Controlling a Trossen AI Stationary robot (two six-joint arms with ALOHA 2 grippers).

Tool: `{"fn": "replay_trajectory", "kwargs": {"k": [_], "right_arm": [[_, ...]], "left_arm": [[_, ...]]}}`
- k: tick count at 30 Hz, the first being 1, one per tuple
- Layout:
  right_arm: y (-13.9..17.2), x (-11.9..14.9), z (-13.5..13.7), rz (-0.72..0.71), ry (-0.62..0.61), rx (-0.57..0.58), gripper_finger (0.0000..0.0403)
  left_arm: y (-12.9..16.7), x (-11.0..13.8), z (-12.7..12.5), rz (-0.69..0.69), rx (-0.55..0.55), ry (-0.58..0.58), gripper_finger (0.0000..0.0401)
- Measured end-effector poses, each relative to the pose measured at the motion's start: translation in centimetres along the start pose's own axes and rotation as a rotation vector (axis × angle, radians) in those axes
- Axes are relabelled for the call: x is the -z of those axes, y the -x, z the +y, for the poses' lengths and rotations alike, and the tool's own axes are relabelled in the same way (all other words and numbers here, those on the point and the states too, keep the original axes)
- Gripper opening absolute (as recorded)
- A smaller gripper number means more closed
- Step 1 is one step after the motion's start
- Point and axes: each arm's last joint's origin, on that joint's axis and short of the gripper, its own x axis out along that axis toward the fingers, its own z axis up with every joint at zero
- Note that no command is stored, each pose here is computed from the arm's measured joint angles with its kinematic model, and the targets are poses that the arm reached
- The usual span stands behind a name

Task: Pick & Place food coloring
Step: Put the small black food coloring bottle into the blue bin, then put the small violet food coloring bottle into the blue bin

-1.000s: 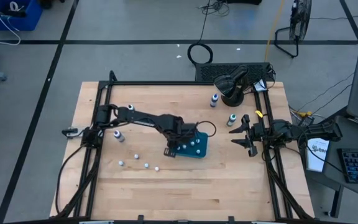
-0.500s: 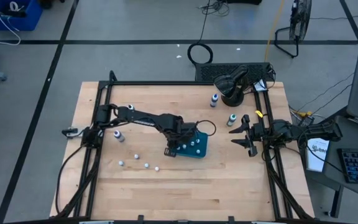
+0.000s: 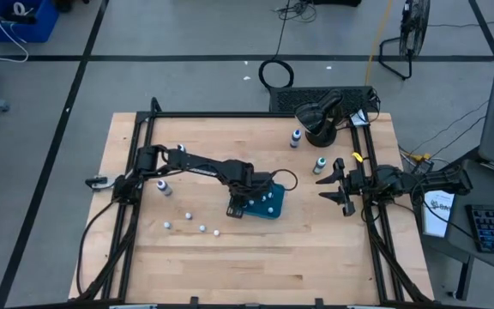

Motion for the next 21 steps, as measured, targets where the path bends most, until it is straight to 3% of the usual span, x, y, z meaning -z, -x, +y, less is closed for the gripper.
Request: {"fn": "replay_trajectory", "kwargs": {"k": [2, 11, 21], "right_arm": [[0.0, 0.0, 0.0, 0.0, 0.0, 0.0, 0.0165], [0.0, 0.0, 0.0, 0.0, 0.0, 0.0, 0.0165], [0.0, 0.0, 0.0, 0.0, 0.0, 0.0, 0.0167]], "left_arm": [[0.0, 0.0, 0.0, 0.0, -0.001, 0.012, 0.0078], [0.0, 0.0, 0.0, 0.008, -0.015, 0.026, 0.0208], [2.5, 0.5, 0.0, -0.005, -0.101, 0.021, 0.0263]]}}
